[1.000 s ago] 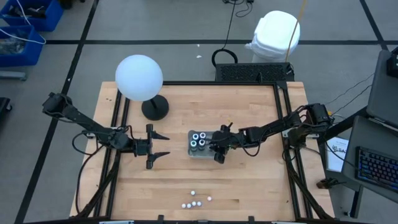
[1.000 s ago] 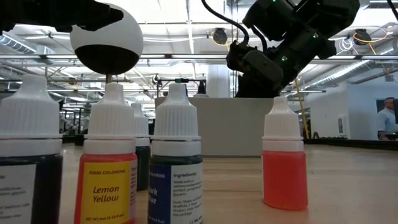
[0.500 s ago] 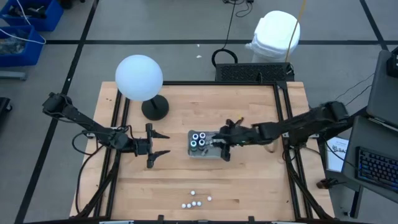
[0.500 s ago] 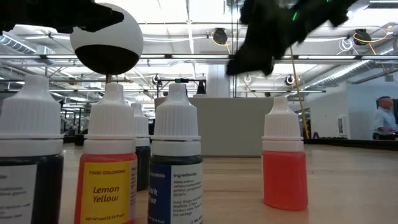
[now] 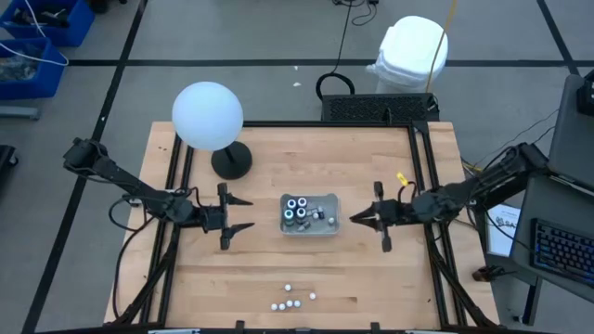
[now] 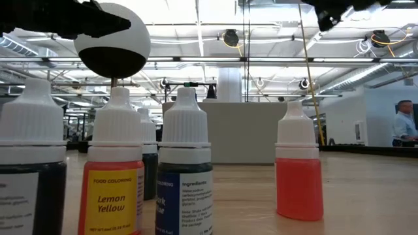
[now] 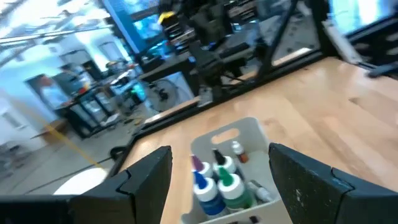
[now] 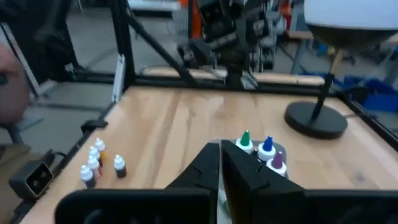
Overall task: Pick & Place food coloring
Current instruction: Put the small yellow food coloring bottle into the gray bin
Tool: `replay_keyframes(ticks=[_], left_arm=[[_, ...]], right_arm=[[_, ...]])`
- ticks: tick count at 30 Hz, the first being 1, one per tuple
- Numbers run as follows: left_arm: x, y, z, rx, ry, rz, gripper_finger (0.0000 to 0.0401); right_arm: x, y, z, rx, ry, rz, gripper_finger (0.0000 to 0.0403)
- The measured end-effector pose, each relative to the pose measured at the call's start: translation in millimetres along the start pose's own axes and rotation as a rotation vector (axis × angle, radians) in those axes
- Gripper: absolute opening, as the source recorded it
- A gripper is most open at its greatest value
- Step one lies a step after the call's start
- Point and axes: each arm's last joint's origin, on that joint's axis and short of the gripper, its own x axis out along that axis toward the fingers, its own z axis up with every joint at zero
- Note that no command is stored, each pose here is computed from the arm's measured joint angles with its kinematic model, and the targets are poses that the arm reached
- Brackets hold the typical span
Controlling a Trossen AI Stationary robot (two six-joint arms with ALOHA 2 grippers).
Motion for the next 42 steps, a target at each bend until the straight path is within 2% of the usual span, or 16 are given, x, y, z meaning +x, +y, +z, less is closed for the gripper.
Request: replay_keyframes(ticks=[5, 8, 11, 14, 20, 24, 30, 34, 38, 42], left_arm=[[-0.3, -4.4, -1.7, 0.039, -0.019, -0.118, 0.0271], [-0.4, -5.4, -1.7, 0.09, -0.032, -0.149, 0.0271], [-0.4, -5.8, -2.9, 0.093, -0.021, -0.154, 0.0264], [-0.4, -5.9, -3.5, 0.094, -0.013, -0.149, 0.0243], [-0.4, -5.9, -4.6, 0.08, 0.003, -0.143, 0.0195], [-0.6, -7.3, -9.2, 0.028, 0.055, -0.144, 0.0146], [4.5, -13.4, -15.0, -0.088, 0.113, -0.168, 0.0019], [18.9, -29.4, -7.4, -0.148, 0.22, -0.301, 0.0008], [40.3, -58.4, 12.6, -0.164, 0.353, -0.387, 0.0006], [59.9, -95.6, 40.9, -0.158, 0.358, -0.456, 0.0007]], right_arm=[[-7.6, -5.4, -38.3, -0.044, -0.066, 0.017, 0.0003], [-16.1, -7.8, -54.2, -0.042, -0.186, 0.074, 0.0001], [-28.5, -14.8, -65.7, -0.007, -0.279, 0.073, 0.0001], [-39.3, -23.4, -74.8, 0.008, -0.297, 0.063, 0.0001], [-57.0, -32.6, -76.6, 0.014, -0.257, 0.037, 0.0], [-68.6, -35.5, -79.4, -0.038, -0.278, 0.035, 0.0], [-77.5, -38.2, -78.6, -0.1, -0.392, 0.015, 0.0], [-77.6, -38.3, -79.0, -0.122, -0.391, 0.011, 0.0], [-77.5, -38.2, -79.4, -0.102, -0.386, 0.018, 0.0], [-75.8, -37.8, -83.2, -0.087, -0.345, 0.026, 0.0]])
